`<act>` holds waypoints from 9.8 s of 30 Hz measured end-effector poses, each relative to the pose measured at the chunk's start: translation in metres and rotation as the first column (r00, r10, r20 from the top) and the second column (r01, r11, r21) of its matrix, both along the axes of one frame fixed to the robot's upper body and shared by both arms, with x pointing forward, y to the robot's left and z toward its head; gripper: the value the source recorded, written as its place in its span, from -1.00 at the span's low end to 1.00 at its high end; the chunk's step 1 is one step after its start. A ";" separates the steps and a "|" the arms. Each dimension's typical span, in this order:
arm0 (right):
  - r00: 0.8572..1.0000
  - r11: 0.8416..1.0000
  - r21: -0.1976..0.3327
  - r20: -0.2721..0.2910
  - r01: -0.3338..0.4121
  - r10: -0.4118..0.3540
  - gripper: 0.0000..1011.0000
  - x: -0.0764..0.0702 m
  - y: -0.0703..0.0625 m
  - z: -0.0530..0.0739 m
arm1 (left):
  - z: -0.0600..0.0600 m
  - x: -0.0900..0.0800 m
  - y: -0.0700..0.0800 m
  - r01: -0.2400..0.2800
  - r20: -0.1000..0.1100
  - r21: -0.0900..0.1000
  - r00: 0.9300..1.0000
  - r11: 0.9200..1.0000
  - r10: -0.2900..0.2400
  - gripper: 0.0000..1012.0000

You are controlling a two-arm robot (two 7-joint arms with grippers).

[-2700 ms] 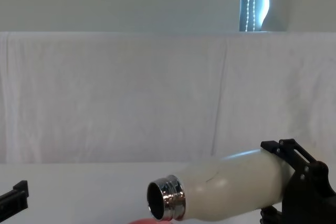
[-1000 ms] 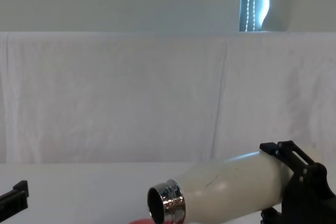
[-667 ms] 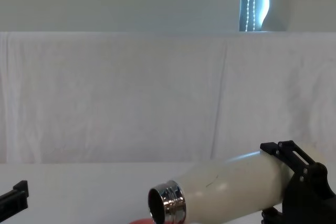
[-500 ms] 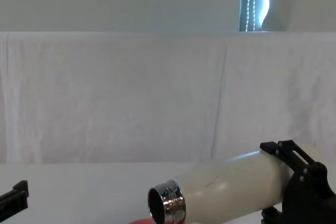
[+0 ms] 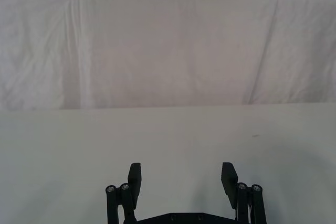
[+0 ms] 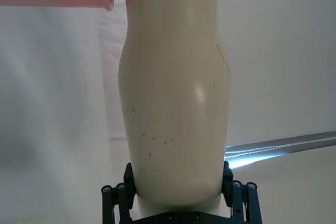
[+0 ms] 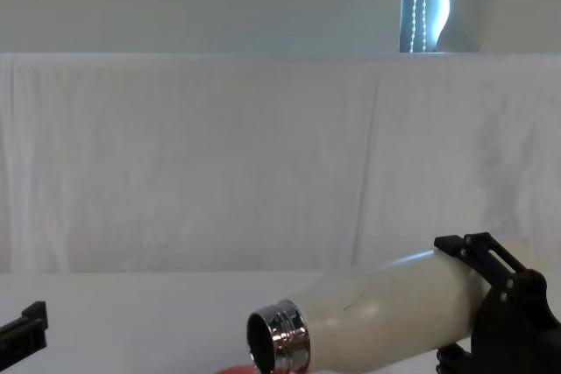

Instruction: Grasp the thermos with one hand and pour water into the cup lid.

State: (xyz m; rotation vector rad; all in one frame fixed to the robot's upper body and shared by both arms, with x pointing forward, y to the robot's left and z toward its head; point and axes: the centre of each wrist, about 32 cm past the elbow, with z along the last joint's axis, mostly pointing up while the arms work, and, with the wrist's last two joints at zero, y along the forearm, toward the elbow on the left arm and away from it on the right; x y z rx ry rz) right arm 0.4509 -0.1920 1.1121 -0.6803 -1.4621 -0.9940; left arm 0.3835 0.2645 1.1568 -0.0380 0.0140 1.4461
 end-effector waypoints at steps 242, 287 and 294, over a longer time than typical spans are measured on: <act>0.884 0.744 0.656 -0.413 0.124 0.217 0.90 -0.017 -0.032 0.049 | 0.000 0.000 0.000 0.000 0.000 0.000 1.000 1.000 0.000 0.98; 0.776 0.288 0.860 -0.505 0.420 0.377 0.90 0.002 -0.065 0.030 | 0.000 0.000 0.000 0.000 0.000 0.000 1.000 1.000 0.000 0.98; 0.767 0.262 0.862 -0.505 0.433 0.395 0.90 0.011 -0.063 0.029 | 0.000 0.000 0.000 0.000 0.000 0.000 1.000 1.000 0.000 0.98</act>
